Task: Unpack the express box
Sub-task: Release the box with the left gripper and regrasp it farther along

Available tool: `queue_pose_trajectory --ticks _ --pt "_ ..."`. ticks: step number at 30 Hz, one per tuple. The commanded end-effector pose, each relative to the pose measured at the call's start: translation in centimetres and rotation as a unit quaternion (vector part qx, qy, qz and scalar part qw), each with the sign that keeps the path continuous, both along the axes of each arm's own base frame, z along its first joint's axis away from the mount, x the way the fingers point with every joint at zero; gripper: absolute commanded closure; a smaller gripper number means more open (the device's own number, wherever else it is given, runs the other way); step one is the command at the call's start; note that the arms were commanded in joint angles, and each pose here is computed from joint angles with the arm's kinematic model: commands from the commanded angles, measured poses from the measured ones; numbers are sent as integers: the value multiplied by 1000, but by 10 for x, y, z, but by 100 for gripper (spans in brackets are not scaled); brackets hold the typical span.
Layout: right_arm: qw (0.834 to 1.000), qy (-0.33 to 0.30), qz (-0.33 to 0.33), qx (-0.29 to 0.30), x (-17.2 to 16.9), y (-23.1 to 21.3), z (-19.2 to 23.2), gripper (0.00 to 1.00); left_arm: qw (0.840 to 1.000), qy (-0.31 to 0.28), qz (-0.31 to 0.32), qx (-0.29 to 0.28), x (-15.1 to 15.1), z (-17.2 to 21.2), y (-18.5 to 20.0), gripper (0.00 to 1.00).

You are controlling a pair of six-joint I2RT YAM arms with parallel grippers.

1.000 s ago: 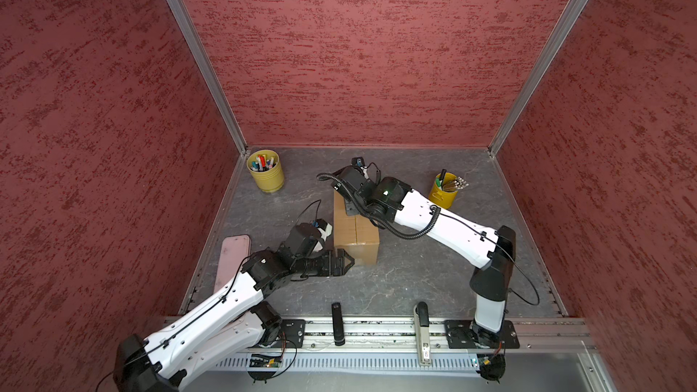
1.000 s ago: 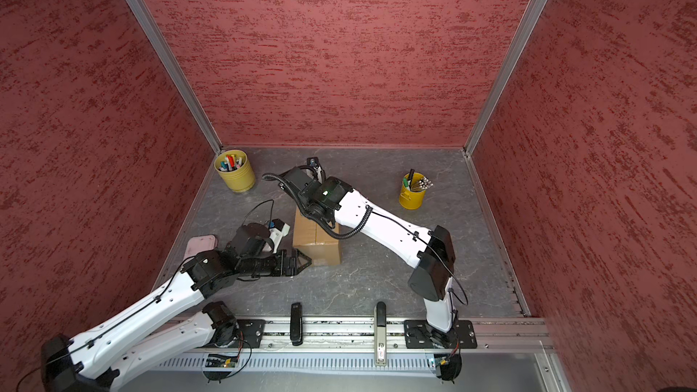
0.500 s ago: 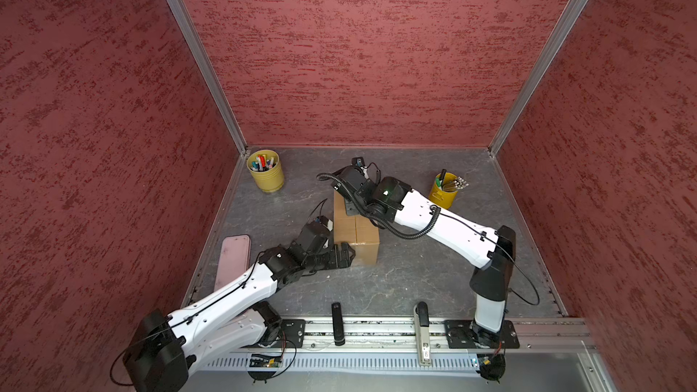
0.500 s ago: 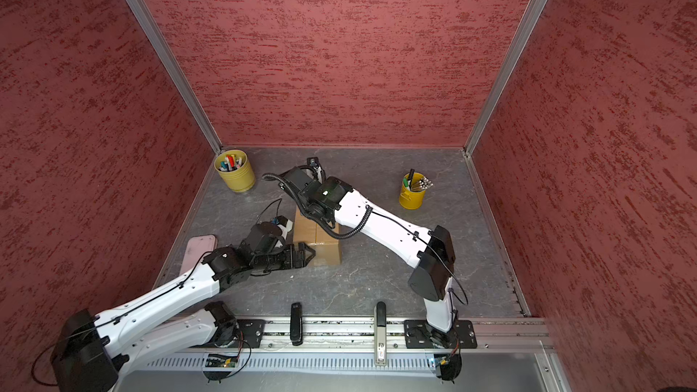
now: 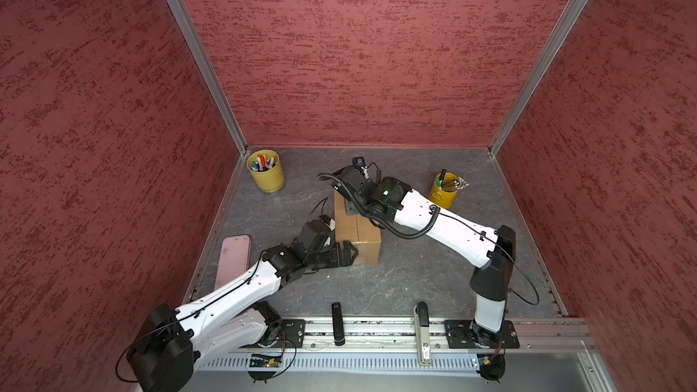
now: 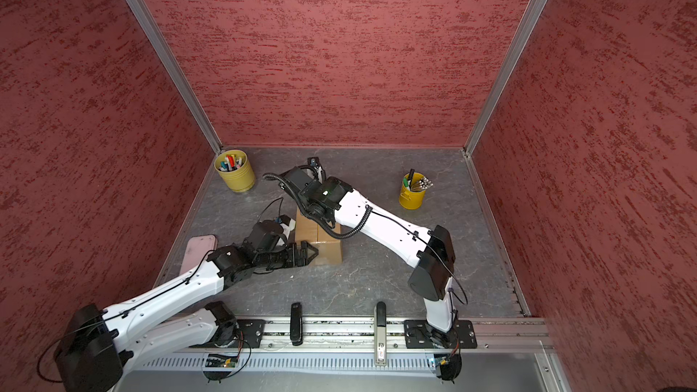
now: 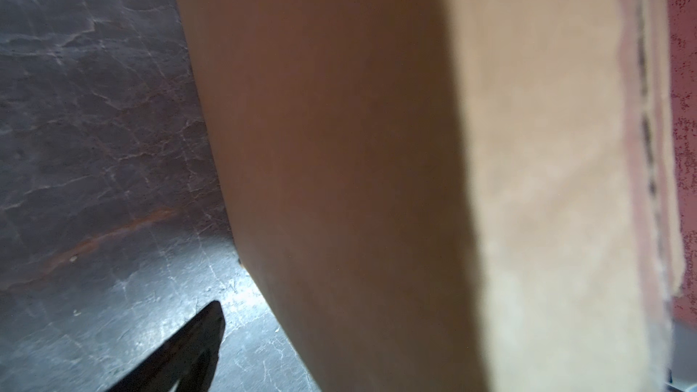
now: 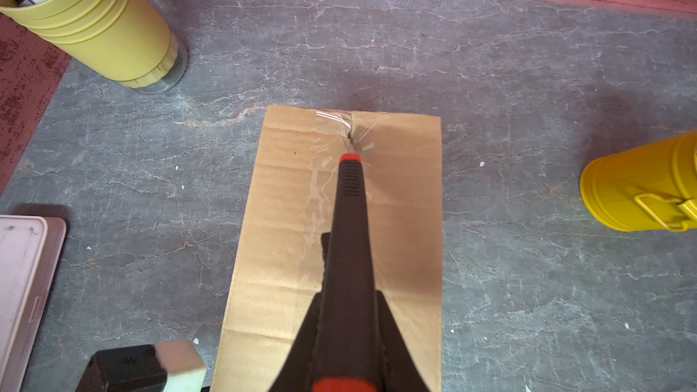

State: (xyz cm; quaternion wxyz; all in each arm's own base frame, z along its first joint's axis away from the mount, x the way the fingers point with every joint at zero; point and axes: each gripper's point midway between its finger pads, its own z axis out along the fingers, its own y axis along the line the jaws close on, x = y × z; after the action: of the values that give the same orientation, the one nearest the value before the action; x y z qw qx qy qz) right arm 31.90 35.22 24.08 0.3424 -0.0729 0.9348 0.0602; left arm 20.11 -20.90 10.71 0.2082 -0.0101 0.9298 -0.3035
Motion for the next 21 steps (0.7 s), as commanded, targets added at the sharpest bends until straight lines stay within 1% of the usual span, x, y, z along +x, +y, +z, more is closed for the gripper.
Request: queue_pose_trajectory --ticks 1,21 --pt "995 90 21 -35 -35 -10 -34 100 999 -27 35 -2 19 3 6 0" --pt "995 97 15 -31 -43 -17 -35 100 999 -25 48 -7 31 0 6 0"
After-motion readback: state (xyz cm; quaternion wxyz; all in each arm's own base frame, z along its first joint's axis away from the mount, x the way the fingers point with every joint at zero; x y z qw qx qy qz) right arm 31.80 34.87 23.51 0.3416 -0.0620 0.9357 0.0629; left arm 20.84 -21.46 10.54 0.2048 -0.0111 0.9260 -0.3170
